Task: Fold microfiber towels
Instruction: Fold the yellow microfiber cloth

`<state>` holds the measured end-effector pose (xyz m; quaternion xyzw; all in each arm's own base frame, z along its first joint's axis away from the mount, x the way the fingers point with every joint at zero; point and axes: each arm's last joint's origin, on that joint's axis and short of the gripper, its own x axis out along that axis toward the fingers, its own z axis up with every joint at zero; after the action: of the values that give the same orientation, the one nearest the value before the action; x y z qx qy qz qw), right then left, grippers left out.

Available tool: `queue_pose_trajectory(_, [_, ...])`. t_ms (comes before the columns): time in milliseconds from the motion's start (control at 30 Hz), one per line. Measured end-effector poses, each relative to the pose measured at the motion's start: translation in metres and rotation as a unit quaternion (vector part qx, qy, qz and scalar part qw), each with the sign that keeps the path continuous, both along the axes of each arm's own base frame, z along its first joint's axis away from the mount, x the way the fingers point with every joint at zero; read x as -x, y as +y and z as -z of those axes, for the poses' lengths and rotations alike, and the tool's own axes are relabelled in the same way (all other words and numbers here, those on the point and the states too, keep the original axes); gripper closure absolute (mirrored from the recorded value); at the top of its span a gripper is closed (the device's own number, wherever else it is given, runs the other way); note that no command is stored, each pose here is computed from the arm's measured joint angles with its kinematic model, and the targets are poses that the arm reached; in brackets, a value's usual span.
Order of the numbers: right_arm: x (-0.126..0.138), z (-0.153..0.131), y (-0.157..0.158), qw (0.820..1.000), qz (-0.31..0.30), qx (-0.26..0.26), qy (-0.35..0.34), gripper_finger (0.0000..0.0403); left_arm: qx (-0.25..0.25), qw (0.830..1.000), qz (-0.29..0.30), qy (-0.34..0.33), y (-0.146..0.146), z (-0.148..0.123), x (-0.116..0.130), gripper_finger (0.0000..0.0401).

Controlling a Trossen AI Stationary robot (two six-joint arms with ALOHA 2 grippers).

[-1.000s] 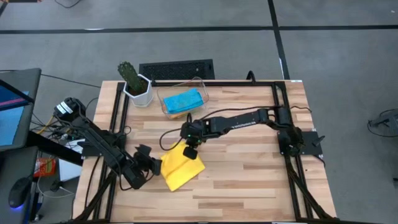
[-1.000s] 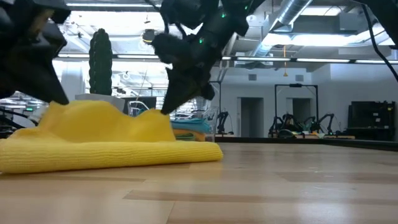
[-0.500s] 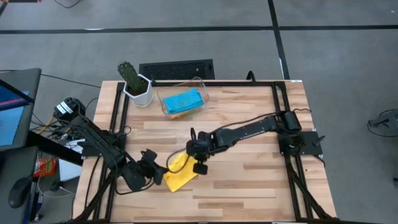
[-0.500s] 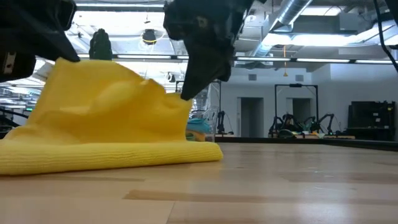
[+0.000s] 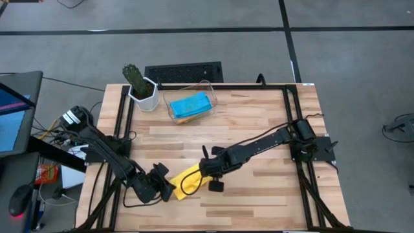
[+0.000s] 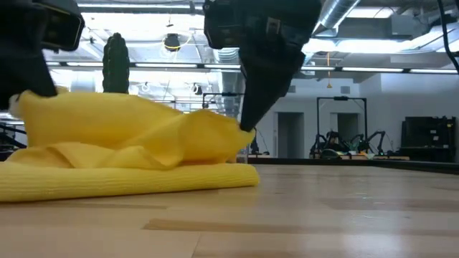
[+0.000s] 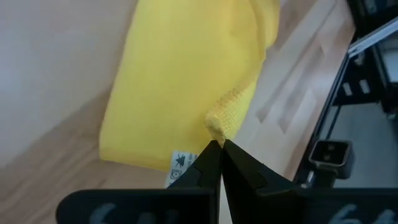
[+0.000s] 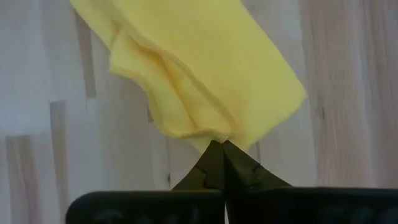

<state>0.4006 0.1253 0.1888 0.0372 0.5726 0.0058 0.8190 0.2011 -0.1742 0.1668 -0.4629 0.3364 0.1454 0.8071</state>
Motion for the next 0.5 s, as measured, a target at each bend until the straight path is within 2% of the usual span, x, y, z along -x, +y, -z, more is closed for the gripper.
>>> queue_pose_trajectory(200, [-0.001,0.011,0.002,1.0,0.011,-0.013,-0.024,0.0376,0.013,1.0,0.014,0.01,-0.009,0.017,-0.008,0.0401])
queue_pose_trajectory(400, [0.003,0.019,0.0,1.0,0.014,-0.01,-0.011,0.0357,0.035,0.999,0.028,0.01,-0.017,0.028,-0.013,0.0401])
queue_pose_trajectory(500, [0.005,0.022,-0.002,1.0,0.015,-0.01,-0.004,0.0336,0.024,0.999,0.03,0.003,-0.017,0.03,-0.014,0.0401])
